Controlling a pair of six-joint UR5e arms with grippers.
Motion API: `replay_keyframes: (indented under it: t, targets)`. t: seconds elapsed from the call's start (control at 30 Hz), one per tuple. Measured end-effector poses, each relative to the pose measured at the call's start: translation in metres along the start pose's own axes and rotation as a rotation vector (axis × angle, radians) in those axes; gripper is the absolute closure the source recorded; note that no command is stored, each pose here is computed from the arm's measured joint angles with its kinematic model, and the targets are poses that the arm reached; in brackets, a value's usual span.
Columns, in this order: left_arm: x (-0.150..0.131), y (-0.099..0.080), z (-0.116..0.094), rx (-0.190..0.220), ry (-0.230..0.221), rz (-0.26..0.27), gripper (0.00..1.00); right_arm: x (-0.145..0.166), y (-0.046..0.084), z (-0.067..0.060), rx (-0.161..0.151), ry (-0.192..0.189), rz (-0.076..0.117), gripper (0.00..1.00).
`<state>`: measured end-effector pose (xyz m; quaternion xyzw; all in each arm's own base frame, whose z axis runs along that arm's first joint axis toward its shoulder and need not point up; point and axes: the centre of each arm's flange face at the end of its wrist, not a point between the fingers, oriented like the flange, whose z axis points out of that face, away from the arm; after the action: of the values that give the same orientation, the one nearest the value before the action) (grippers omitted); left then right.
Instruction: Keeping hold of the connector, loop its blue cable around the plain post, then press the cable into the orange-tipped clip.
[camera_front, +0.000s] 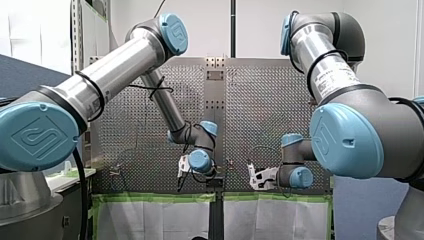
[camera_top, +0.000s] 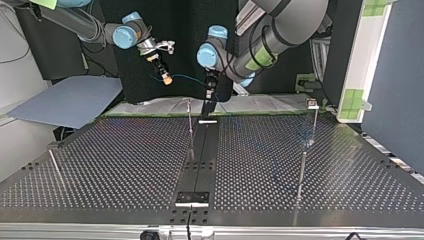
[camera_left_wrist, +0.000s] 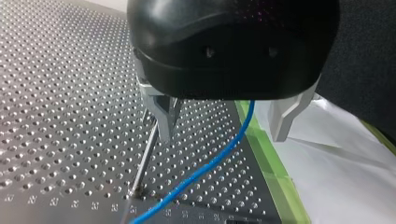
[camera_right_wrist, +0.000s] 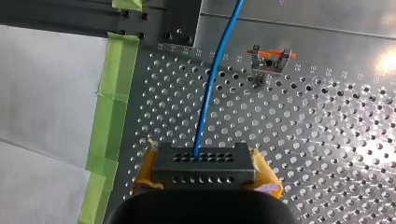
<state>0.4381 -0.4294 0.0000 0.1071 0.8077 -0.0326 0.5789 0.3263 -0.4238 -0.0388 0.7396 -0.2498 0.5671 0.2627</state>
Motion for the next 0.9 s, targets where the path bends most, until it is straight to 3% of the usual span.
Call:
replay_keyframes:
  t: [0.4, 0.67, 0.9]
  targets:
    - [-0.003, 0.011, 0.011, -0.008, -0.003, -0.027, 0.0, 0.0, 0.0, 0.0, 0.005, 0.003, 0.002, 1.0]
    - [0.018, 0.012, 0.026, -0.016, 0.046, -0.023, 0.0, 0.0, 0.0, 0.0, 0.008, 0.003, 0.008, 1.0]
    - [0.026, 0.011, 0.03, -0.011, 0.055, -0.033, 0.0, 0.0, 0.001, 0.0, 0.007, 0.004, 0.01, 1.0]
